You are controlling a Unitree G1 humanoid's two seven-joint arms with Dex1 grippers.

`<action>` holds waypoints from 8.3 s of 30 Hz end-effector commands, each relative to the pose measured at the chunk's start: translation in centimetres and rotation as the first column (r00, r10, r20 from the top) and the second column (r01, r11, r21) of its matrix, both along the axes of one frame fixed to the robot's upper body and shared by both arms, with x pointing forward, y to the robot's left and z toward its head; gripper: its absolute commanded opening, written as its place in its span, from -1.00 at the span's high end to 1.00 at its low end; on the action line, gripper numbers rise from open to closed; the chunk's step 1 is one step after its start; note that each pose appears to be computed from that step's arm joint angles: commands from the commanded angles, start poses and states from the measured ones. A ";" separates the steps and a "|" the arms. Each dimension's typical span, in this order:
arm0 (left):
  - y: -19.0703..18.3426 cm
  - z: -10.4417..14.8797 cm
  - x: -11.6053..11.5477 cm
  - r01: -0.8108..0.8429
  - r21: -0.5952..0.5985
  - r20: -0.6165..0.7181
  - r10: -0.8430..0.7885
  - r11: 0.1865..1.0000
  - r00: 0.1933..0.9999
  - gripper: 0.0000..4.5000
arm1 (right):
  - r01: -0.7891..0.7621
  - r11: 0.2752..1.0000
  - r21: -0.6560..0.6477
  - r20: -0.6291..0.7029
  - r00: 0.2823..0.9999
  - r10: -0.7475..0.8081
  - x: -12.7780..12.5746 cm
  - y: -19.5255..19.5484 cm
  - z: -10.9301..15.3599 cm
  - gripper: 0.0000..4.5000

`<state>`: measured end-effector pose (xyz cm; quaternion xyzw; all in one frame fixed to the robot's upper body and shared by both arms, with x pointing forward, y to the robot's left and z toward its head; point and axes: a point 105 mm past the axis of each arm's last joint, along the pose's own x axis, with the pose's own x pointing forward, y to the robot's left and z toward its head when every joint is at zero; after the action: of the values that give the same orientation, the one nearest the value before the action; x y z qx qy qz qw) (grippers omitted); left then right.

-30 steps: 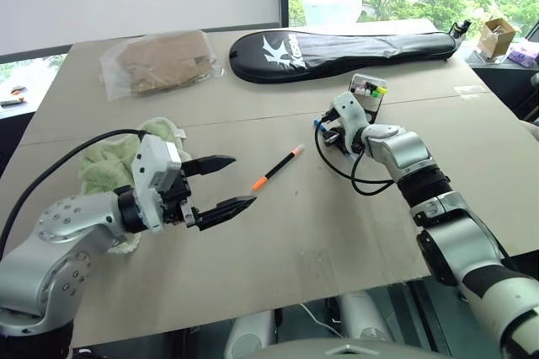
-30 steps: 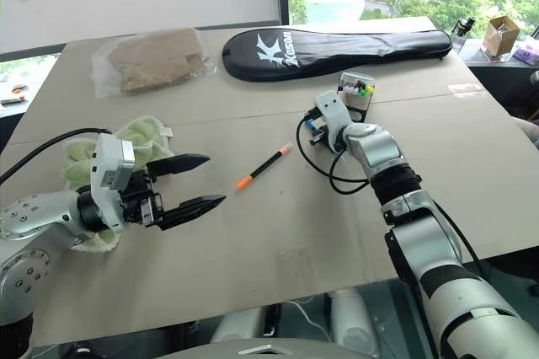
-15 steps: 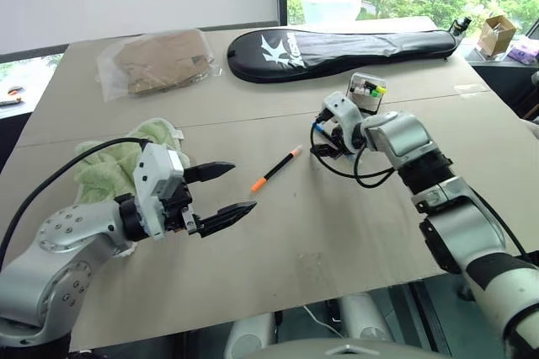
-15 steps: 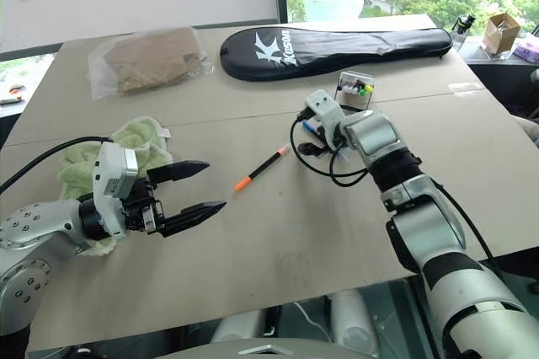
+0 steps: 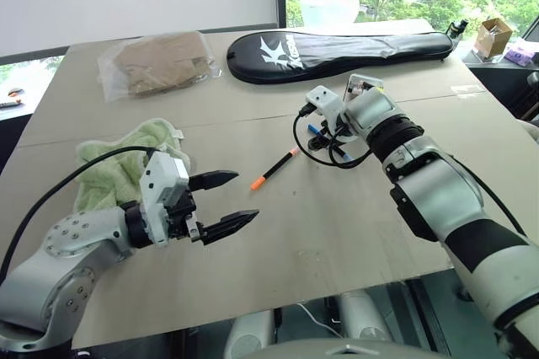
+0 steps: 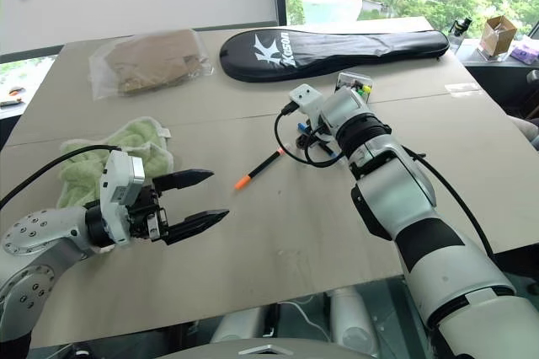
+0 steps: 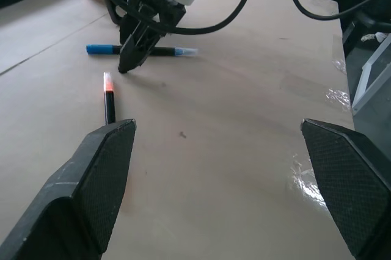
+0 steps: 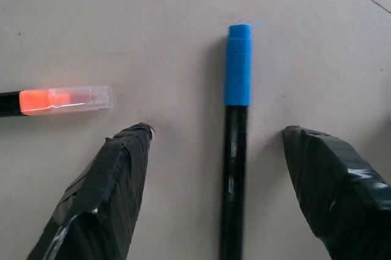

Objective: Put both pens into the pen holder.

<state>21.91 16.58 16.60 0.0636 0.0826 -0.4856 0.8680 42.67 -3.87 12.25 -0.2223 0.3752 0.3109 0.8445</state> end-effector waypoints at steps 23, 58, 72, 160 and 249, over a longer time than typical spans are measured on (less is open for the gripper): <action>-2.7 3.2 1.3 -0.003 -0.128 0.153 0.023 0.992 0.988 -1.00 | -0.342 0.782 0.521 0.711 0.681 -0.176 -4.0 -4.9 16.4 0.99; -4.9 5.1 3.9 0.025 -0.171 0.271 0.023 0.985 0.962 -1.00 | -0.292 0.814 0.502 0.865 0.160 -0.476 0.2 -7.9 13.5 0.99; -4.7 5.3 4.0 0.014 -0.168 0.275 0.033 0.986 0.961 -1.00 | -0.247 0.834 0.493 0.870 0.139 -0.473 0.7 -8.2 12.8 0.99; -8.7 6.0 8.1 0.016 -0.217 0.252 0.040 0.976 0.967 -1.00 | -0.209 0.743 0.636 0.767 0.277 -0.579 -2.7 -9.0 12.7 0.99; -5.4 3.4 10.9 -0.108 -0.025 0.264 0.111 0.994 0.958 -0.86 | -0.165 0.735 0.658 0.720 0.424 -0.549 -8.7 -11.3 16.3 0.95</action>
<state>32.99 11.47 19.15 0.1093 -0.0135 -0.4216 0.9001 34.47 -15.52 26.64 0.0137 -0.1792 0.1507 0.9721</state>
